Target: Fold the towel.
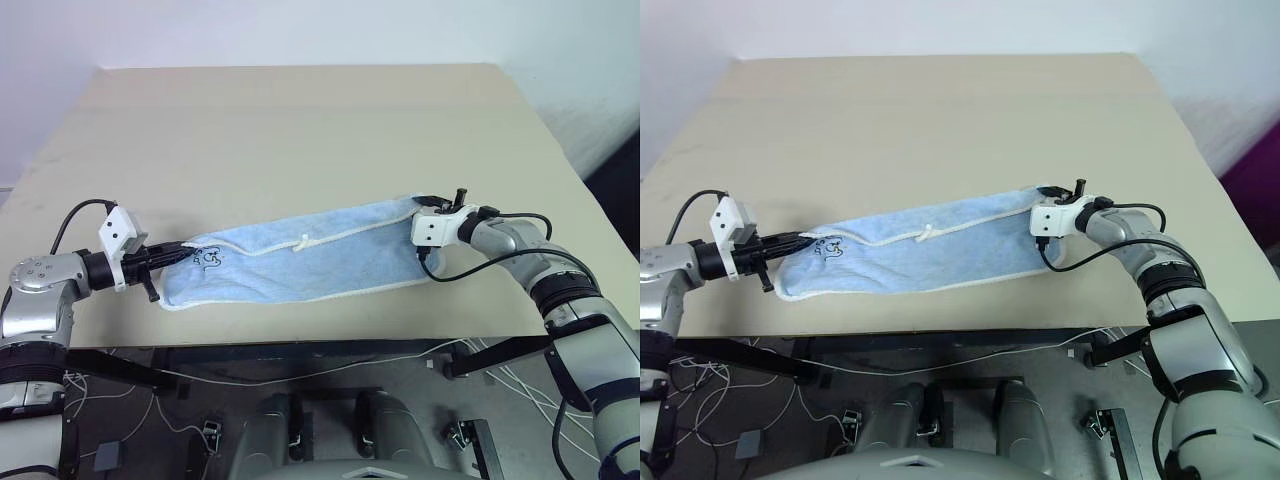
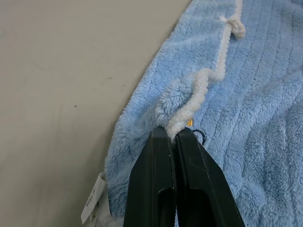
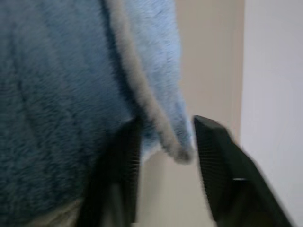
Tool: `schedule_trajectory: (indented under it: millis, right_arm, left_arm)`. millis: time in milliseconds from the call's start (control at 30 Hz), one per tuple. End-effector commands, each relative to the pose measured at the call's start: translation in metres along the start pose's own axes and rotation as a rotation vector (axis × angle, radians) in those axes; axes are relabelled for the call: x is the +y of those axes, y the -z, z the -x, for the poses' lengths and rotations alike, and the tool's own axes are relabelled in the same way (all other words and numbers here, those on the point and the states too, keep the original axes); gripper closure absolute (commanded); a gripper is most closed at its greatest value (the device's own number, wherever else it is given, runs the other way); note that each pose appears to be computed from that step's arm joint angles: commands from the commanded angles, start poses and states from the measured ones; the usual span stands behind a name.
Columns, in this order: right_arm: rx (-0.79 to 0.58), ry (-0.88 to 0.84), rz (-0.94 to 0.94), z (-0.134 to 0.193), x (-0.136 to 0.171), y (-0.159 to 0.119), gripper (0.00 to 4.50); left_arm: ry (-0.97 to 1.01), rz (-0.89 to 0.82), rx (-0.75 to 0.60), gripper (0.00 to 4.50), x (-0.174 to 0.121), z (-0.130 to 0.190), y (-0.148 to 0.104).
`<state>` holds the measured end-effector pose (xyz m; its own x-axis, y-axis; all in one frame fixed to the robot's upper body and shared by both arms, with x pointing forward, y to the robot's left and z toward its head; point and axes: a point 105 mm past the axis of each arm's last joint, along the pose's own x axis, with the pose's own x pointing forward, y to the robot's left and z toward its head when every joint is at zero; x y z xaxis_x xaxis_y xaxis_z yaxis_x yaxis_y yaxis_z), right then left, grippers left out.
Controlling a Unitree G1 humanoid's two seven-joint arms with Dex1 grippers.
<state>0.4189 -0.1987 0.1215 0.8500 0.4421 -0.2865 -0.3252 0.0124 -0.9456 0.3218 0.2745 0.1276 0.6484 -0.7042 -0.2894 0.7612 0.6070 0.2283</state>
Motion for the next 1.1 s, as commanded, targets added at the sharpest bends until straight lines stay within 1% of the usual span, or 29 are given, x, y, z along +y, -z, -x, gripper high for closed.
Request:
schedule_trajectory:
  millis: [33,67,167,300,400,433,533,633,733,800,833,933,1000,1100]
  right_arm:
    - [-0.015,0.048,0.019,0.002,-0.019,-0.002,4.08]
    - [-0.016,0.050,0.019,0.003,-0.020,-0.002,4.47]
    - [-0.014,0.059,0.018,0.006,-0.025,0.000,4.47]
    - [0.004,0.116,0.036,0.011,-0.043,0.004,4.47]
    - [0.002,0.143,0.027,0.014,-0.056,0.005,4.47]
    - [0.001,0.156,0.023,0.016,-0.061,0.005,4.47]
    - [0.020,0.231,-0.008,0.021,-0.092,0.009,4.47]
    - [0.040,0.290,-0.025,0.025,-0.119,0.012,4.47]
    - [0.062,0.358,-0.008,0.034,-0.151,0.013,4.47]
    - [0.056,0.398,-0.005,0.041,-0.169,0.010,4.47]
    - [0.053,0.409,-0.005,0.043,-0.174,0.009,4.47]
    - [0.009,0.461,-0.031,0.062,-0.198,0.005,4.47]
    - [-0.042,0.457,-0.081,0.074,-0.201,0.003,4.47]
    - [-0.123,0.351,-0.145,0.086,-0.180,-0.001,4.47]
  left_arm:
    - [-0.028,-0.035,-0.041,4.50,0.005,0.005,-0.013]
    - [-0.029,-0.035,-0.042,4.50,0.005,0.004,-0.013]
    - [-0.033,-0.033,-0.044,4.50,0.006,0.003,-0.013]
    - [-0.059,-0.054,-0.031,4.50,0.011,0.001,-0.011]
    - [-0.116,-0.077,-0.073,4.50,0.022,-0.003,-0.021]
    - [-0.153,-0.092,-0.089,4.50,0.029,-0.005,-0.026]
    - [-0.331,-0.073,-0.163,4.50,0.065,-0.019,-0.053]
    - [-0.425,-0.058,-0.231,4.50,0.085,-0.031,-0.078]
    - [-0.538,-0.041,-0.304,4.50,0.106,-0.033,-0.108]
    - [-0.583,-0.027,-0.346,4.50,0.115,-0.031,-0.124]
    - [-0.591,-0.028,-0.357,4.50,0.117,-0.031,-0.128]
    - [-0.614,-0.074,-0.395,4.50,0.122,-0.019,-0.148]
    - [-0.597,-0.074,-0.418,4.50,0.123,-0.008,-0.152]
    - [-0.466,-0.095,-0.401,4.50,0.107,0.000,-0.142]
